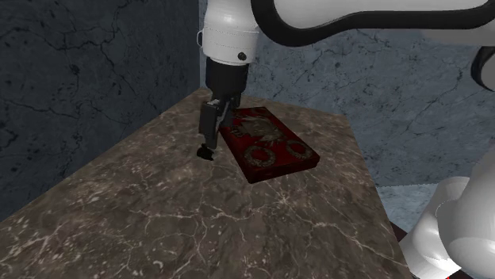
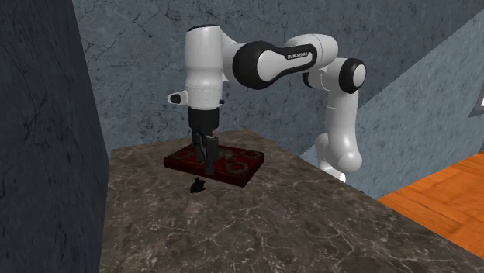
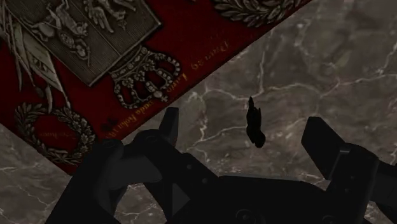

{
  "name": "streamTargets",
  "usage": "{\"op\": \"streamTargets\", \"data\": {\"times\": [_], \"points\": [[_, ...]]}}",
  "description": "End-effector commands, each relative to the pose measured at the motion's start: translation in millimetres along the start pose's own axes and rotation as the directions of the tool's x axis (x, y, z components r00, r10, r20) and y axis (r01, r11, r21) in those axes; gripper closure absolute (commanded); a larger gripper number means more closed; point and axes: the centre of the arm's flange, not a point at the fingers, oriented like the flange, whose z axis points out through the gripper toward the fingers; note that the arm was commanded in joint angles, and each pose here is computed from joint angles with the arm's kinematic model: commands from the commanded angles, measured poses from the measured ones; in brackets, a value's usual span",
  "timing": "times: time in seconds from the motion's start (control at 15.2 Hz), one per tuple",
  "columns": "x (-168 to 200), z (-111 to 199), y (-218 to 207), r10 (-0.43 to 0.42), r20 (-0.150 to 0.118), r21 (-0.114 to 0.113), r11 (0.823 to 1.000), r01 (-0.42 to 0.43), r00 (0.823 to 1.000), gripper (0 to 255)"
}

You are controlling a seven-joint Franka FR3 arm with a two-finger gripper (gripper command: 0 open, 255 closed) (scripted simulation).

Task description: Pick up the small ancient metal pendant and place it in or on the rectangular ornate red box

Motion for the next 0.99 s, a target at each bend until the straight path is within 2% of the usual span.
{"op": "streamTargets", "data": {"times": [0.0, 0.53, 0.92], "points": [[14.7, 3.2, -18.1, -0.025, -0.007, -0.001, 1.0, 0.025, 1.0, 0], [14.9, 43.2, -18.1, -0.025, -0.007, -0.001, 1.0, 0.025, 1.0, 0], [15.0, 43.2, -18.1, -0.025, -0.007, -0.001, 1.0, 0.025, 1.0, 0]]}}
